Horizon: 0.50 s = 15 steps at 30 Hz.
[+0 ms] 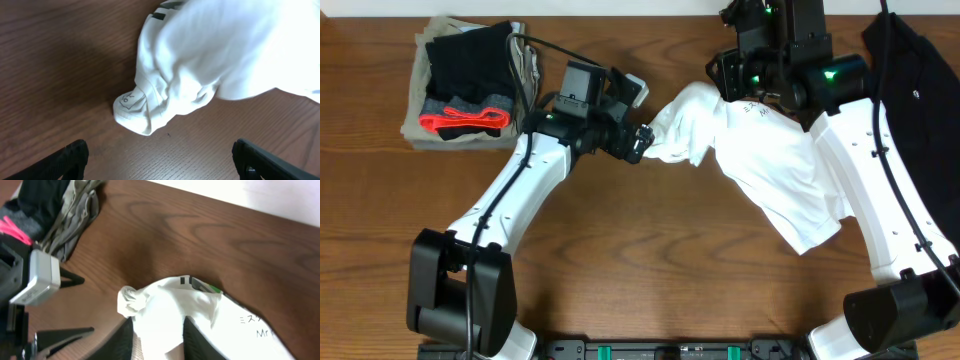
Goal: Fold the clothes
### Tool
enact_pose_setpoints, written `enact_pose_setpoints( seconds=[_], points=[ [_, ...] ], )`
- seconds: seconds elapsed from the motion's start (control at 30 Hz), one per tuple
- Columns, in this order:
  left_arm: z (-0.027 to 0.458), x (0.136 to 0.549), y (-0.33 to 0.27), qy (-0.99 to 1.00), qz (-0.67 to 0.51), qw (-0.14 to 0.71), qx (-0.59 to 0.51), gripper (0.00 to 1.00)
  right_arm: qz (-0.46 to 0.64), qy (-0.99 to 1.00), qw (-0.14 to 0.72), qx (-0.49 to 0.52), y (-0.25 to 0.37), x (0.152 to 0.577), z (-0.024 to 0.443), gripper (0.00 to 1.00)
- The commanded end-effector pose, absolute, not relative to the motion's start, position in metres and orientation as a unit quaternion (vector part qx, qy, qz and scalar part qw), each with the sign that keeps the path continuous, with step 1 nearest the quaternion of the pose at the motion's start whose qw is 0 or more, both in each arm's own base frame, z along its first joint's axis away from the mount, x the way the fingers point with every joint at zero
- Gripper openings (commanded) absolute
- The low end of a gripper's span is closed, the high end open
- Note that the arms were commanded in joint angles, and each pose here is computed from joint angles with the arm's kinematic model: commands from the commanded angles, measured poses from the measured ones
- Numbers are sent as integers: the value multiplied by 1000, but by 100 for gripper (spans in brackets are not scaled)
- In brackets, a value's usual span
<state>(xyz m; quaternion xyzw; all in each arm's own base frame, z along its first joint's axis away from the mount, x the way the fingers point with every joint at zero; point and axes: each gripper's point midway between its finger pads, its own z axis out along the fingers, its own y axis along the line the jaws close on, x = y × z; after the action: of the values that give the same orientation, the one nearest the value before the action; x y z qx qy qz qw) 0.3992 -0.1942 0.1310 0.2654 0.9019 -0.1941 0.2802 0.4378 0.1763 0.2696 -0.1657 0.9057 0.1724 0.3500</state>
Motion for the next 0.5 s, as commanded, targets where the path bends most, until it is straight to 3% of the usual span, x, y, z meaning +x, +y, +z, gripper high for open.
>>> enact_pose_setpoints(
  seconds=[0.0, 0.13, 0.47],
  points=[
    [131, 403, -189, 908, -190, 281, 247, 93, 174, 905, 350, -167, 179, 437, 271, 15],
    [130, 398, -192, 909, -197, 271, 249, 93, 173, 909, 341, -166, 179, 436, 262, 11],
    [114, 358, -210, 906, -194, 209, 313, 94, 161, 922, 319, -150, 163, 435, 243, 32]
  ],
)
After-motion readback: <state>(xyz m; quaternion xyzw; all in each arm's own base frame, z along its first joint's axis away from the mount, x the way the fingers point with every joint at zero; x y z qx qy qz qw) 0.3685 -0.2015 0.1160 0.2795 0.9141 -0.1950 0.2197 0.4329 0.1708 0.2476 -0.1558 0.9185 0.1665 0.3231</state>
